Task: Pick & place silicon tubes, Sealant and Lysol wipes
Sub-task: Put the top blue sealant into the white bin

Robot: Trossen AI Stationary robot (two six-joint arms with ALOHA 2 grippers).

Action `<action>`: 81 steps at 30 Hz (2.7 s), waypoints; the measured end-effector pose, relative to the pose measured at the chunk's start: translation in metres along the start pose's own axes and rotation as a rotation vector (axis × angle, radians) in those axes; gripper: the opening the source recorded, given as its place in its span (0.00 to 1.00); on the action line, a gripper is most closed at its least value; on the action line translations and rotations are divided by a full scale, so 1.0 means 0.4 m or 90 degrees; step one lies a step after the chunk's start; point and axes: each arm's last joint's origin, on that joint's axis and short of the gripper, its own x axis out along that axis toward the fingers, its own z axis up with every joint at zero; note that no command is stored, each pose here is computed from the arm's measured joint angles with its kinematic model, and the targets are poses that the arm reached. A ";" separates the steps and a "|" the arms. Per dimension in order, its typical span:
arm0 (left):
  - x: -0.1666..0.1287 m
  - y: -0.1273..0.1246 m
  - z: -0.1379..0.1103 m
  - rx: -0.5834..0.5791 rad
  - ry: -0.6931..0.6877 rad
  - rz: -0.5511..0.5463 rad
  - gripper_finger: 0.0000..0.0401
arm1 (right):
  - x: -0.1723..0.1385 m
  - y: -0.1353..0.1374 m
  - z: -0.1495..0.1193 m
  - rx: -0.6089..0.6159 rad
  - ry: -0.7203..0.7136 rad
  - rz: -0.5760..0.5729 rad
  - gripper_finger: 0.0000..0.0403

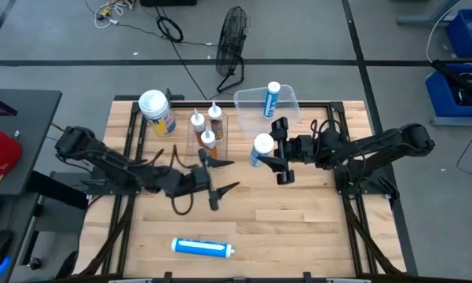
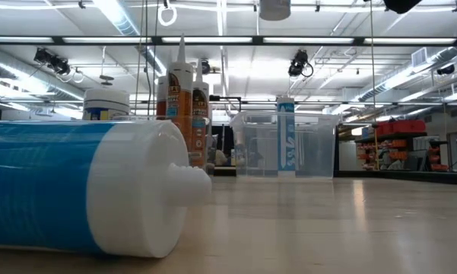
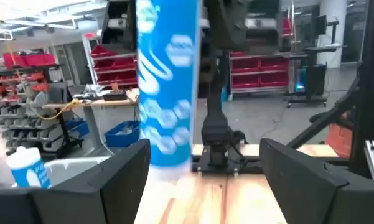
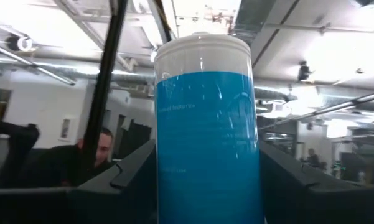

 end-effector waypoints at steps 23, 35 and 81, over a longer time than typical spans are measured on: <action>0.114 0.184 0.009 -0.093 -0.039 -0.147 0.77 | 0.107 -0.070 -0.043 0.059 0.017 0.074 0.56; 0.109 0.182 -0.017 -0.039 0.018 -0.145 0.70 | 0.130 -0.082 -0.069 0.076 0.071 0.078 0.56; 0.108 0.186 -0.048 -0.028 0.095 -0.138 0.55 | 0.218 -0.090 0.055 0.081 0.403 0.047 0.59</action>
